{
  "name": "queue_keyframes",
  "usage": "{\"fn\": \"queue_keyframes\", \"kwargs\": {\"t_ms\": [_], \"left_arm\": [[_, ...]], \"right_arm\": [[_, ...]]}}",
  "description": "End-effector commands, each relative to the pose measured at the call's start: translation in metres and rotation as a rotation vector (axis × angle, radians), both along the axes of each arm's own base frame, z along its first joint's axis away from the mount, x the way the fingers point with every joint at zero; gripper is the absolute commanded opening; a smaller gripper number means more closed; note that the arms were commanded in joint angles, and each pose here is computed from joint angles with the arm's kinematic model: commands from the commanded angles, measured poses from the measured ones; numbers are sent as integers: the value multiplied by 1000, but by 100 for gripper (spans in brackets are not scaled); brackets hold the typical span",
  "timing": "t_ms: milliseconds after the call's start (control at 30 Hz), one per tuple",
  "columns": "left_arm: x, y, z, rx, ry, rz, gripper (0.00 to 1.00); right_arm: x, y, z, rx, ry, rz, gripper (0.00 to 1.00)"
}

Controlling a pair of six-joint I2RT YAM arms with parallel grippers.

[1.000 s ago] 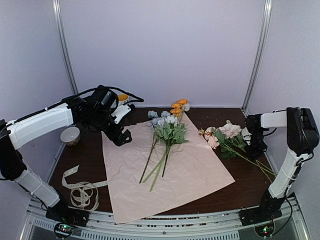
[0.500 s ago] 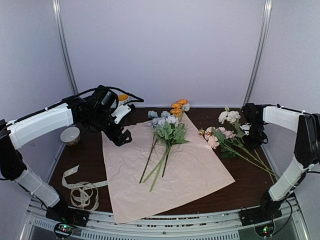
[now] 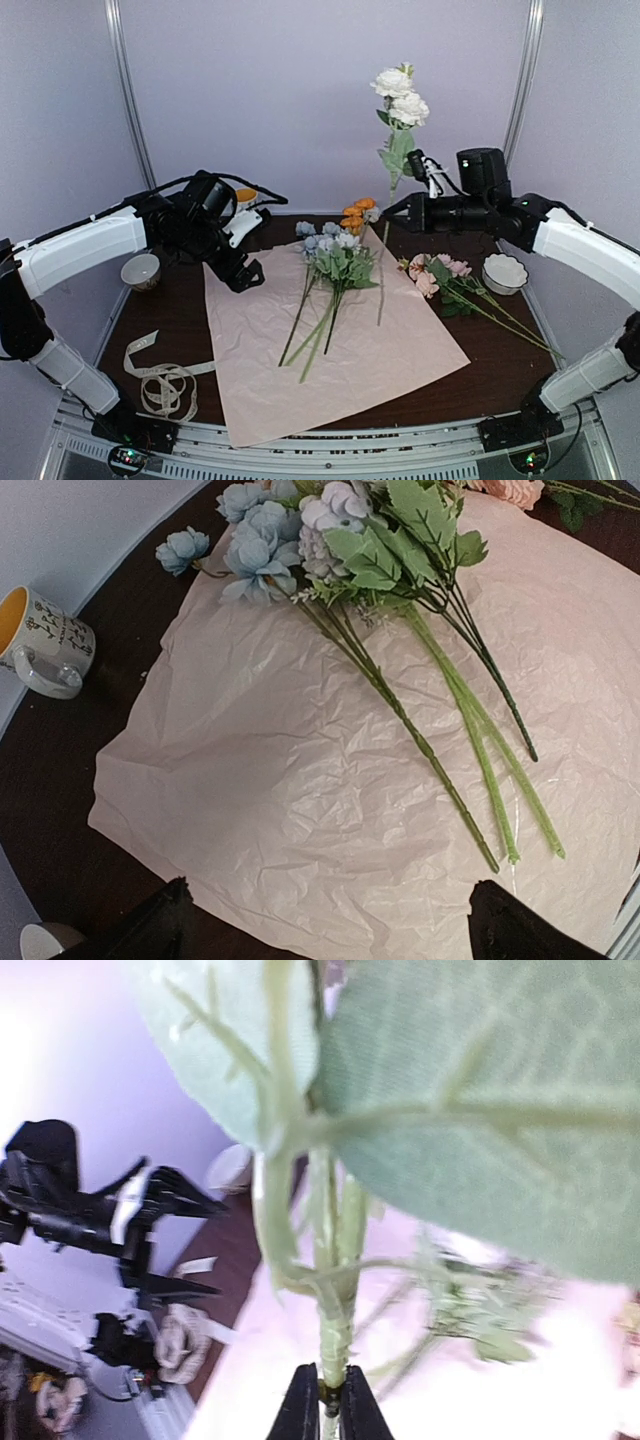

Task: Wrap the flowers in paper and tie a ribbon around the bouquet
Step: Place the fake flower on the flattened wrapping paper, then pick up the fake flower from the corner of the board.

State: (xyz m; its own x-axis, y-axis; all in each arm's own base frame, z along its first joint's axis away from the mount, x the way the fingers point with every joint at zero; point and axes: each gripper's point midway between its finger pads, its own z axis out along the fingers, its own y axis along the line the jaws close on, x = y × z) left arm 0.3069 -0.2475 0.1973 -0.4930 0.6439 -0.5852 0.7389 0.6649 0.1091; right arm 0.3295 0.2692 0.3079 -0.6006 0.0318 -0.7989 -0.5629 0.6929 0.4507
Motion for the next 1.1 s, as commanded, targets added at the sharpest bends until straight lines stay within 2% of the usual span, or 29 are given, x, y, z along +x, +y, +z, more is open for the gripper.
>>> {"fn": "queue_keyframes", "kwargs": {"t_ms": [0,33,167,267,400,533,700,767,833,967,1067], "left_arm": [[-1,-13,12,-110,-6,-28,98],[-3,-17,15,-141,3,-40,98],[-15,-31,28,-248,32,-112,98],[-17,-33,33,-280,19,-126,98],[-15,-31,29,-271,42,-109,98],[-12,-29,23,-253,60,-92,98],[-9,-26,22,-246,59,-78,98],[-7,-24,21,-237,54,-66,98],[-7,-23,20,-233,56,-63,98],[-7,-22,22,-230,54,-62,98],[-6,-20,23,-221,39,-53,98]], "right_arm": [[-17,113,26,336,140,213,0],[-24,135,22,350,174,247,0],[-8,176,-24,363,289,188,0],[12,186,-67,328,388,96,0],[22,191,-110,221,433,52,2],[19,168,-132,16,421,5,30],[19,120,-92,-216,199,-20,50],[23,82,-76,-377,97,-64,55],[28,35,-73,-548,65,-116,55],[32,-84,-105,-818,222,-237,54],[19,-145,-136,-894,371,-271,54]]}}
